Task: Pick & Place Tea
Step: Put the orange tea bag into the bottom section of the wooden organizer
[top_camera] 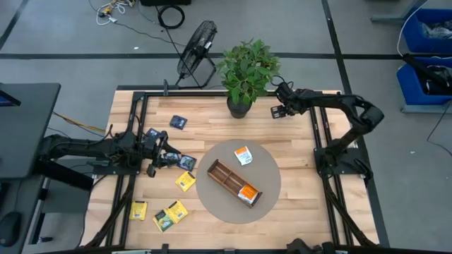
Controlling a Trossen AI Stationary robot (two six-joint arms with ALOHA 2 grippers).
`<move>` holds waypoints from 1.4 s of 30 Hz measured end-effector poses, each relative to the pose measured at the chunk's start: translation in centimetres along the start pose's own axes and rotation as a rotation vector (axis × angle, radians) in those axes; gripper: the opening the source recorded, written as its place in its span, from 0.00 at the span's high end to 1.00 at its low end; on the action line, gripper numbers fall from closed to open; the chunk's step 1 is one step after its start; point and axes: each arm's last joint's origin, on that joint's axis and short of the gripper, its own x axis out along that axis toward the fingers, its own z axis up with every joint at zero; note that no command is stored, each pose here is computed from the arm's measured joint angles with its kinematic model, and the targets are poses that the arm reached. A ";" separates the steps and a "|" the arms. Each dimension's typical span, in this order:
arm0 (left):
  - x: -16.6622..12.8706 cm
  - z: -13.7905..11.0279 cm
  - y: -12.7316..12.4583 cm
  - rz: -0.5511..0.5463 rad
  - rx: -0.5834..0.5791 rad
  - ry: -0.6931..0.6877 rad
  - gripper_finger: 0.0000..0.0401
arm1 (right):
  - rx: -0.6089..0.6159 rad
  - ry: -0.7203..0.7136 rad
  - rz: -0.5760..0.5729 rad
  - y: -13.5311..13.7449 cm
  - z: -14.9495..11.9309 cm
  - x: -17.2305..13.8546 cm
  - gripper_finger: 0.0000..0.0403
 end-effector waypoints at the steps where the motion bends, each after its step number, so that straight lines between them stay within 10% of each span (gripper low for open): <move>1: 0.0 0.0 0.0 0.000 0.000 0.000 0.54 | 0.001 0.001 0.001 -0.1 0.1 0.2 0.49; 19: 0.0 0.0 0.0 0.000 -0.009 0.000 0.54 | -0.022 0.186 -0.106 1.2 1.8 2.4 0.64; 29: 0.0 0.0 0.0 0.000 -0.015 0.000 0.54 | -0.049 0.238 -0.099 1.5 2.0 2.9 0.97; 42: 0.0 0.0 0.0 0.000 -0.028 0.002 0.54 | -0.106 0.230 0.011 2.2 1.2 -0.8 1.00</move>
